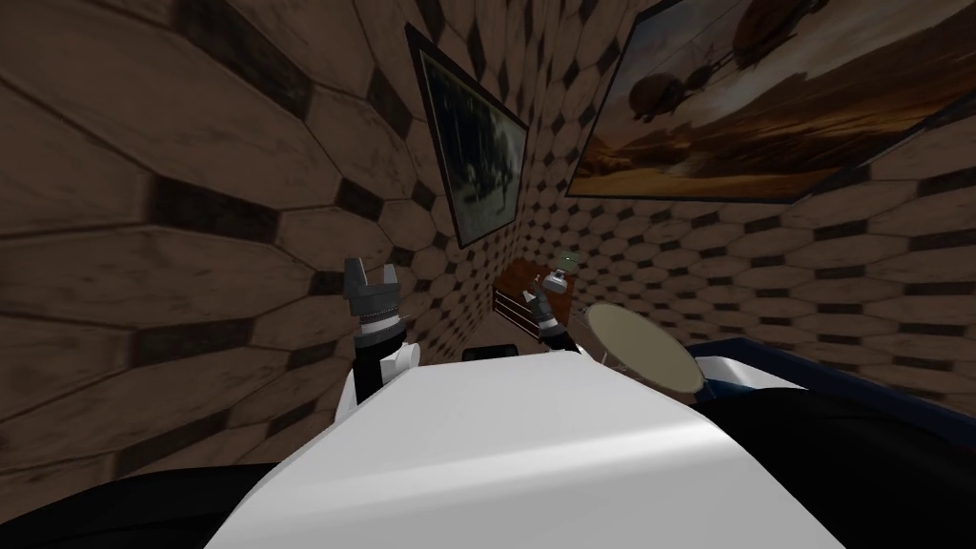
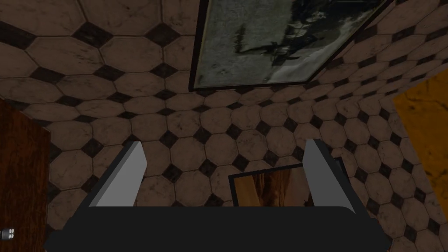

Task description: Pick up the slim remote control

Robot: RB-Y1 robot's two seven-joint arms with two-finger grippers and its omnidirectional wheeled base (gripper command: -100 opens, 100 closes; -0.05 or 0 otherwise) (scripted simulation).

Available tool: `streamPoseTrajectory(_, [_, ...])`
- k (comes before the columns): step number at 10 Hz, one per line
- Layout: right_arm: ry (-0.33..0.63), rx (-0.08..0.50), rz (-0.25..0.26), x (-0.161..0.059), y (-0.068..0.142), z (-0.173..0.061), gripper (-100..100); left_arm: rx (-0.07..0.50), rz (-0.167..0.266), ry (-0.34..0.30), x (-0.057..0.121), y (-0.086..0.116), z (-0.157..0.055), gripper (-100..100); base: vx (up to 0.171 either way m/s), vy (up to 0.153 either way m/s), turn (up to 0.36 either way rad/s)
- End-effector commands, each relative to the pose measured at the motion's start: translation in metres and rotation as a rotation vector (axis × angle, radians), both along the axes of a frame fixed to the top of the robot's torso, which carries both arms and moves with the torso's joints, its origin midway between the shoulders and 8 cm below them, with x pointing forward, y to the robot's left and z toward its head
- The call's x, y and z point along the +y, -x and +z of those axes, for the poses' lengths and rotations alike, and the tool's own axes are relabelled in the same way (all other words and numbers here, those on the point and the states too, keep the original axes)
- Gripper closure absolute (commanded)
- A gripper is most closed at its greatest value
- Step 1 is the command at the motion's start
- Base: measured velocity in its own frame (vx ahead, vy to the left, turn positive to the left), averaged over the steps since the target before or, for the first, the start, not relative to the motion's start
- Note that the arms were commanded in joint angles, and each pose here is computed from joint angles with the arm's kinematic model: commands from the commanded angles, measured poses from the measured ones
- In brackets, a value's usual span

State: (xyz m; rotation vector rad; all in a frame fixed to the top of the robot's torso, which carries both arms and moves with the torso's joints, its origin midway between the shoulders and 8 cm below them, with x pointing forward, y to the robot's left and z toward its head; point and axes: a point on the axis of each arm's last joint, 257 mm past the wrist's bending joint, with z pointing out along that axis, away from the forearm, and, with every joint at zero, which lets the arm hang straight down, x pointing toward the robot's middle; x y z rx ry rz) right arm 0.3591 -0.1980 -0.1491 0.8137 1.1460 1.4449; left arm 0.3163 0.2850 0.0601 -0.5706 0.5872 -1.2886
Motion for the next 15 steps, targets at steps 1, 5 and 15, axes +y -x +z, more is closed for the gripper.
streamPoseTrajectory(1, [0.050, 0.086, 0.035, 0.010, 0.008, -0.039, -100, 0.000, 0.000, 0.000, 0.000, 0.000, 0.000, 0, -0.037, 0.010, 0.190])
streamPoseTrajectory(5, [0.141, 0.236, 0.098, 0.023, 0.028, -0.110, -100, 0.000, 0.000, 0.000, 0.000, 0.000, 0.000, 0, -0.018, 0.003, 0.157])
streamPoseTrajectory(15, [0.380, 0.563, 0.238, 0.023, 0.113, -0.264, -100, 0.000, 0.000, 0.000, 0.000, 0.000, 0.000, 0, 0.005, -0.005, 0.175])
